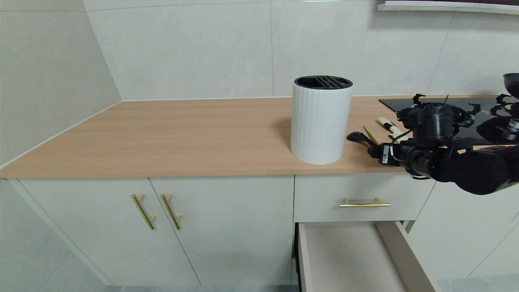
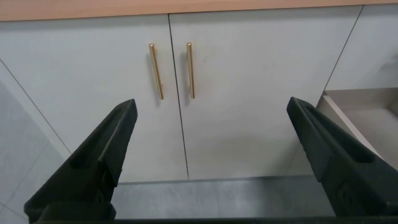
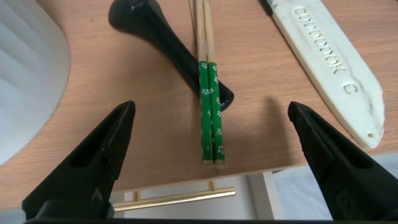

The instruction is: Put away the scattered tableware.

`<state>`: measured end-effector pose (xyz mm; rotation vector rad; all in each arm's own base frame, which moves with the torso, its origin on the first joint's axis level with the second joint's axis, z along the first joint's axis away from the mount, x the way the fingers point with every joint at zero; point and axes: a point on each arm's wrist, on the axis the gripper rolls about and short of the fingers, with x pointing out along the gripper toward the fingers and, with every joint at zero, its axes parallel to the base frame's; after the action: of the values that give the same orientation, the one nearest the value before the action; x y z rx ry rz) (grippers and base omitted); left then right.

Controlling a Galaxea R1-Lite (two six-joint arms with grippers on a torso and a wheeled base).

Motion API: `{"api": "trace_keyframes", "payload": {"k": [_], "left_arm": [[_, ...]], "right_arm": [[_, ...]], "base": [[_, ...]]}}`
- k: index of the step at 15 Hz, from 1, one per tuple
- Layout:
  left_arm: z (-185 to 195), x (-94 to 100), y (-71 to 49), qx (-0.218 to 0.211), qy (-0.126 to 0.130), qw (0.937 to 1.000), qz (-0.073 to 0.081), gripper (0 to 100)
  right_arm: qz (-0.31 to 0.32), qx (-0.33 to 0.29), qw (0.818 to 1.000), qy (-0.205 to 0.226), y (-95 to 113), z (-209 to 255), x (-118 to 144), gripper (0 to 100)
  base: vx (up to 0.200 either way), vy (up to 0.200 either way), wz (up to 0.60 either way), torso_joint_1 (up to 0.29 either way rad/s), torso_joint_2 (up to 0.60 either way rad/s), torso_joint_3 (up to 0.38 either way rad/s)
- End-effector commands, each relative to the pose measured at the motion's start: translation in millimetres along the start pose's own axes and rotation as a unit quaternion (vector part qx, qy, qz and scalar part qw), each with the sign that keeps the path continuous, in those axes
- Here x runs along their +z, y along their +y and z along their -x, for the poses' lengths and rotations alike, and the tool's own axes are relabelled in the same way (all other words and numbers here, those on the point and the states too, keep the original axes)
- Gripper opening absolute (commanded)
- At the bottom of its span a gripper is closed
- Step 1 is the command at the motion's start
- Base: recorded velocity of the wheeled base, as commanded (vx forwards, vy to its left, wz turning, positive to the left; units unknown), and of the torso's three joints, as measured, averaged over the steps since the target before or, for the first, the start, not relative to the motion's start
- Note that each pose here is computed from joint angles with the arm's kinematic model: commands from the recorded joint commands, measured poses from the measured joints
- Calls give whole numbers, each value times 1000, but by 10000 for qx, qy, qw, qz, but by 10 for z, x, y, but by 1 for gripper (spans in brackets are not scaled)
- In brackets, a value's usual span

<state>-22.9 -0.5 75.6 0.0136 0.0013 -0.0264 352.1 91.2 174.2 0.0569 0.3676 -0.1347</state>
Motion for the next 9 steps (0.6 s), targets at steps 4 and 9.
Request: {"api": "trace_keyframes", "payload": {"k": [4,9], "left_arm": [[0,0,0,2,0,10000,-1,100],[0,0,0,2,0,10000,-1,100]], "right_arm": [[21,-18,10000,51,2,-35,-32,100],[10,-17,10000,44,1,-31,-28,0]], "base": [[0,0,0,0,0,0],[0,0,0,0,0,0]]}}
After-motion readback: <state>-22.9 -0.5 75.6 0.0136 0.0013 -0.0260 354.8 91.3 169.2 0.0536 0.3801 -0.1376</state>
